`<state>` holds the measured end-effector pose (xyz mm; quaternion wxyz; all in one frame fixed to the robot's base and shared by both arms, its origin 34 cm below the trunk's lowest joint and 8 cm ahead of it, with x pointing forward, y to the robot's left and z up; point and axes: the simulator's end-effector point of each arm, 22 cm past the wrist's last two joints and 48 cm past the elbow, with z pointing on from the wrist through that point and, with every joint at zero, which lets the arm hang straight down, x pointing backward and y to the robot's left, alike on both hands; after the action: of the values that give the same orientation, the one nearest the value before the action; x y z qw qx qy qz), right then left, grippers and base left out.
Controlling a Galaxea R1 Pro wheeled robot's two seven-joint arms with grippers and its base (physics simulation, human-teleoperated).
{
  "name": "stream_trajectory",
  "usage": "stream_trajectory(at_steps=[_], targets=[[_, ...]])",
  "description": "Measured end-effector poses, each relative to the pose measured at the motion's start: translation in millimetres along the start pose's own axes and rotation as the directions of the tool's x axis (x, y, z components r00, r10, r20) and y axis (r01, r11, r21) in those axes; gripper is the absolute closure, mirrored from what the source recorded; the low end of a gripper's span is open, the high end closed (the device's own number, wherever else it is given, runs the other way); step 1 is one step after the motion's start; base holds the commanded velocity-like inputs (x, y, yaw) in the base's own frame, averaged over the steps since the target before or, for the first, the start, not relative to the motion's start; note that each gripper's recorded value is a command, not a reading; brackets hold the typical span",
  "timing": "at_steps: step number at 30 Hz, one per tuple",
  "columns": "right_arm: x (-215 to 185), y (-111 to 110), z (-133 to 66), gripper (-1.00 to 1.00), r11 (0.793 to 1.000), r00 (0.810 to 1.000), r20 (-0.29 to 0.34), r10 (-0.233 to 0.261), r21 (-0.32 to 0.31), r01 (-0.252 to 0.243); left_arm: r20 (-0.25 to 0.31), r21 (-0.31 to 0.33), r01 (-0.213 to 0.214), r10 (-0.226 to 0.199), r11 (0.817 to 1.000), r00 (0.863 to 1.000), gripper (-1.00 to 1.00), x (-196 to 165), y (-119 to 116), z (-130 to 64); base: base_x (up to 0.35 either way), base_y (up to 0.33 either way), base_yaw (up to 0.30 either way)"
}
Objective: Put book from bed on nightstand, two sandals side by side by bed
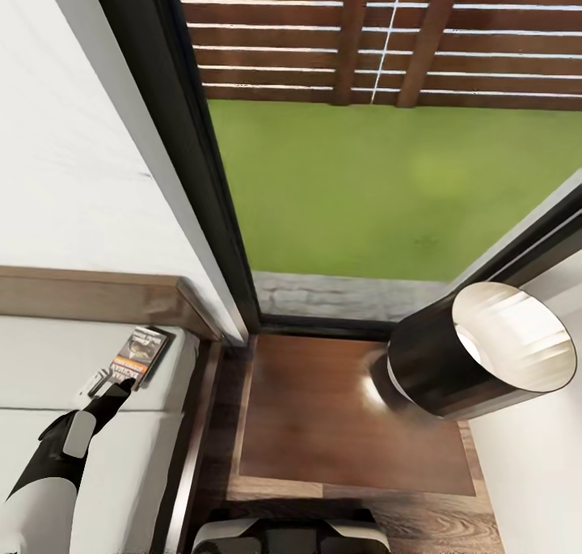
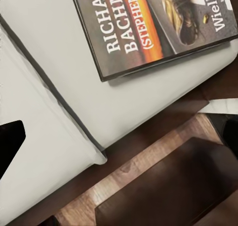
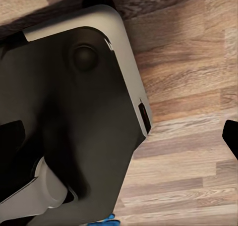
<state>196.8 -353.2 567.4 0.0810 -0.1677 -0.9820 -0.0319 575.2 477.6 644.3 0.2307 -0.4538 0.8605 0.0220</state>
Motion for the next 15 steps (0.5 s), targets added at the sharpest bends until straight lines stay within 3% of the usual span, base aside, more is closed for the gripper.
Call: stream_trajectory(at_steps=[15], targets=[[9.4, -3.6, 3.4, -1.0, 1.0, 1.0, -0.023, 0.002, 0.008, -0.002, -0.014, -0.018, -0.006, 0.006, 1.0, 1.0, -1.0, 8.7, 8.6, 6.5, 0.0, 0.0, 0.0]])
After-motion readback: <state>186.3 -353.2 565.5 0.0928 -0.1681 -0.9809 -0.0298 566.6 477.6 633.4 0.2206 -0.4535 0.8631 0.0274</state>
